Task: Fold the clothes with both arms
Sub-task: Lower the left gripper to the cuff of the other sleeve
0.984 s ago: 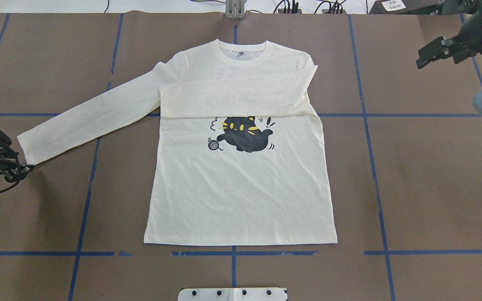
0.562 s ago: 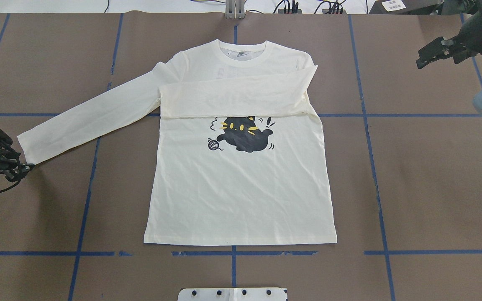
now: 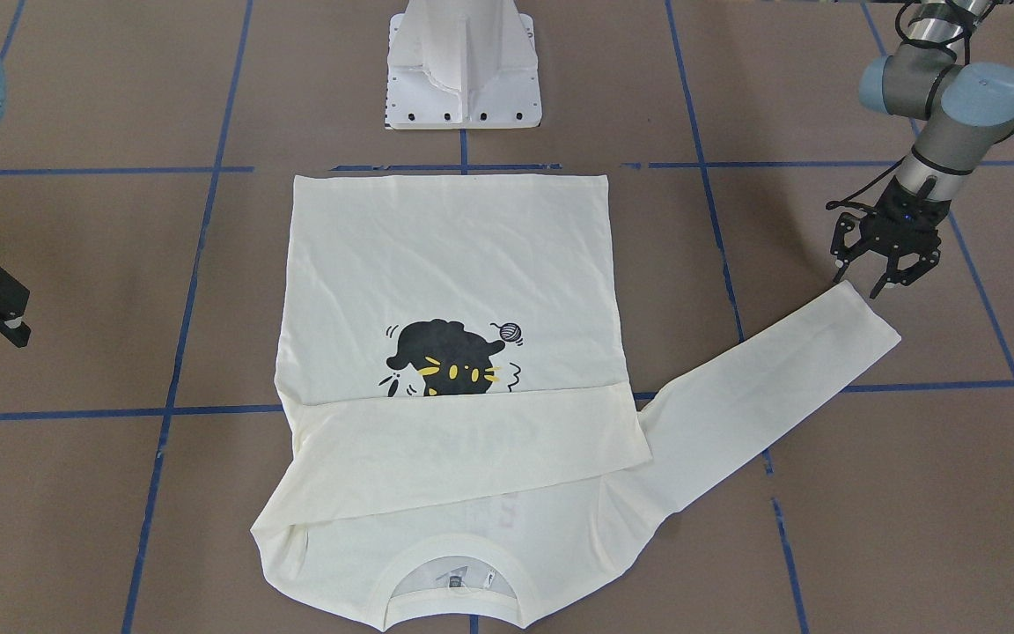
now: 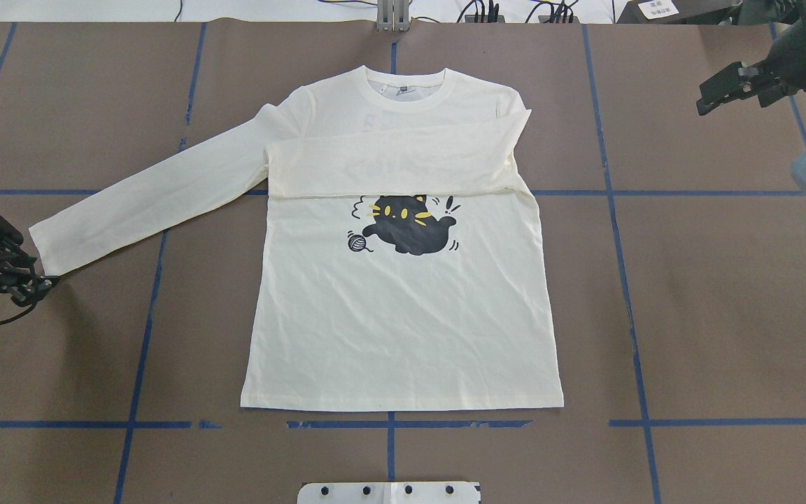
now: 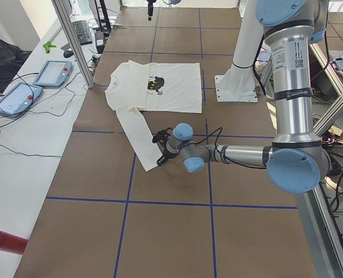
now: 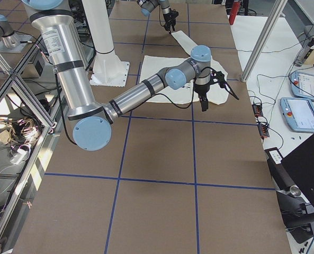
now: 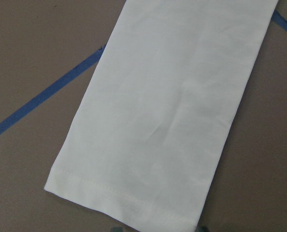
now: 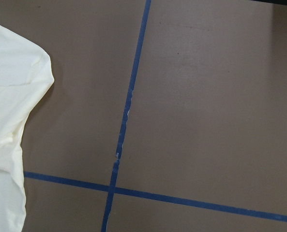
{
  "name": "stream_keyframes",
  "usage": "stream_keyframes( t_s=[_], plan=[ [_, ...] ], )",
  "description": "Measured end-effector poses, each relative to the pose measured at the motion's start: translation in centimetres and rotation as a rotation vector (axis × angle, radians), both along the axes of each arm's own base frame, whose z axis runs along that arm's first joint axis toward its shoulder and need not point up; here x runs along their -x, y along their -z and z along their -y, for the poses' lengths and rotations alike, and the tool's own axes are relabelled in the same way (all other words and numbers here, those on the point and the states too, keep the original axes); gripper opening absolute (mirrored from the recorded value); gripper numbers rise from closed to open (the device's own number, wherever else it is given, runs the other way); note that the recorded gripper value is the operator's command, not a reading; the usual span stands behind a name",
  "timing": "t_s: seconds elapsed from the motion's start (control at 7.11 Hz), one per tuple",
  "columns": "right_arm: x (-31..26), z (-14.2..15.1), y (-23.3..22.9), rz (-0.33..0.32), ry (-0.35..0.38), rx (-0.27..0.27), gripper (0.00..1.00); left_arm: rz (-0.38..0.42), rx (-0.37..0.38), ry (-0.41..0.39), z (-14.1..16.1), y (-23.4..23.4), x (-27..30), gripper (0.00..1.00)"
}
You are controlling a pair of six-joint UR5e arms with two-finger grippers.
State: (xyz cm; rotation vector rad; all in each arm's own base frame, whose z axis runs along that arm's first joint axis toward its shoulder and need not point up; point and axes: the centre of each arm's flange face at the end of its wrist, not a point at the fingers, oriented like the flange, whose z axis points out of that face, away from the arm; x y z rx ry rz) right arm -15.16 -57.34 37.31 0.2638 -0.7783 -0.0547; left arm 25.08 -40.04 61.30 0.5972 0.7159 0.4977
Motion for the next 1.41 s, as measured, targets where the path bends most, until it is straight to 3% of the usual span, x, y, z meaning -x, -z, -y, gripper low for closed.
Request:
stream_keyframes(
  t_s=[0.28,1.12,1.27,1.41],
  plan=[
    [0.0,0.0,0.0,-0.001,-0.001,0.001,1.00,-0.004,-0.004,-0.002,0.2,0.3,-0.3,0.00],
    [-0.2,-0.3,0.1,0.001,-0.007,0.002,1.00,-0.017,-0.046,0.018,1.4,2.1,-1.2,0.00],
    [-0.2,-0.4,-0.1,-0.001,-0.007,0.005,1.00,-0.022,-0.057,0.019,1.9,2.6,-1.6,0.81],
    [-0.2,-0.4,-0.2,-0.002,-0.007,0.006,1.00,-0.024,-0.060,0.019,2.1,2.8,-1.7,0.90]
  ],
)
